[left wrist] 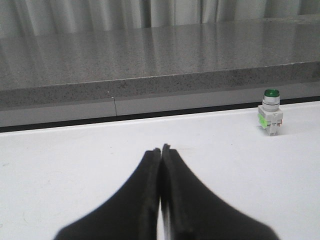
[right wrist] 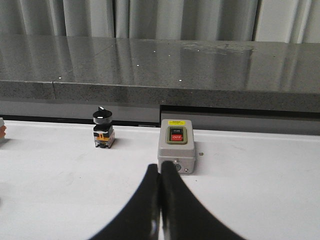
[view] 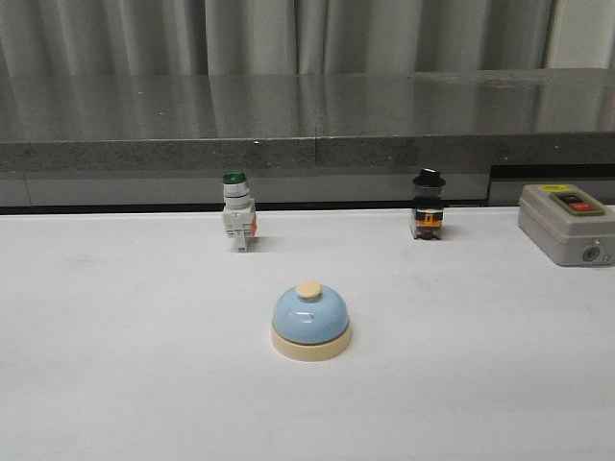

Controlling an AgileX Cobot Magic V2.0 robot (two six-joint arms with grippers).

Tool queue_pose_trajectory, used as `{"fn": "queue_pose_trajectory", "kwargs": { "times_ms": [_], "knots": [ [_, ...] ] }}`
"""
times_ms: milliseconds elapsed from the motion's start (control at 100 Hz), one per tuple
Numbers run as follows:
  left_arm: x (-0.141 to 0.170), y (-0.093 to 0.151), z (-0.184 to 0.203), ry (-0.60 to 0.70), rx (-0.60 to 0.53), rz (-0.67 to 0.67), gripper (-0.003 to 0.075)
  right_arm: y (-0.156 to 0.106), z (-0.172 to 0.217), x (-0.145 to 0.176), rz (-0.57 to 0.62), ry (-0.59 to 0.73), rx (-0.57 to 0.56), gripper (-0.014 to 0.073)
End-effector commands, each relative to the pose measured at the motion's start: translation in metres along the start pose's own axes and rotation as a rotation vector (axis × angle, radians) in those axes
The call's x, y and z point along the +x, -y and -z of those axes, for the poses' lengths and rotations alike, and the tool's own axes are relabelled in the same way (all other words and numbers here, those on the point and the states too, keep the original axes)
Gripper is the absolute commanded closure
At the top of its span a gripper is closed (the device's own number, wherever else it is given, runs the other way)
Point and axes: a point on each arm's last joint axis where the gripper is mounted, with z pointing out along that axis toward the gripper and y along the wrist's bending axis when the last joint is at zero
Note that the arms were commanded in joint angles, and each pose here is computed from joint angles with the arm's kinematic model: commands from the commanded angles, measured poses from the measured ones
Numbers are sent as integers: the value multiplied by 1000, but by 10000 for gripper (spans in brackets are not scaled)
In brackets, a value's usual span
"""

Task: Place and press bell with both arms

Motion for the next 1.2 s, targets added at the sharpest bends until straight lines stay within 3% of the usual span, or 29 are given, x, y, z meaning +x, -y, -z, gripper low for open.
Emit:
{"fn": "queue_pose_trajectory", "kwargs": {
  "times_ms": [0,1190],
  "knots": [
    [-4,0,4,126,-7,7,739,0,3,-14,6,120,7,655],
    [5,1,2,118,-4,10,739,0,3,-16,6,136,7,655]
  ]
}}
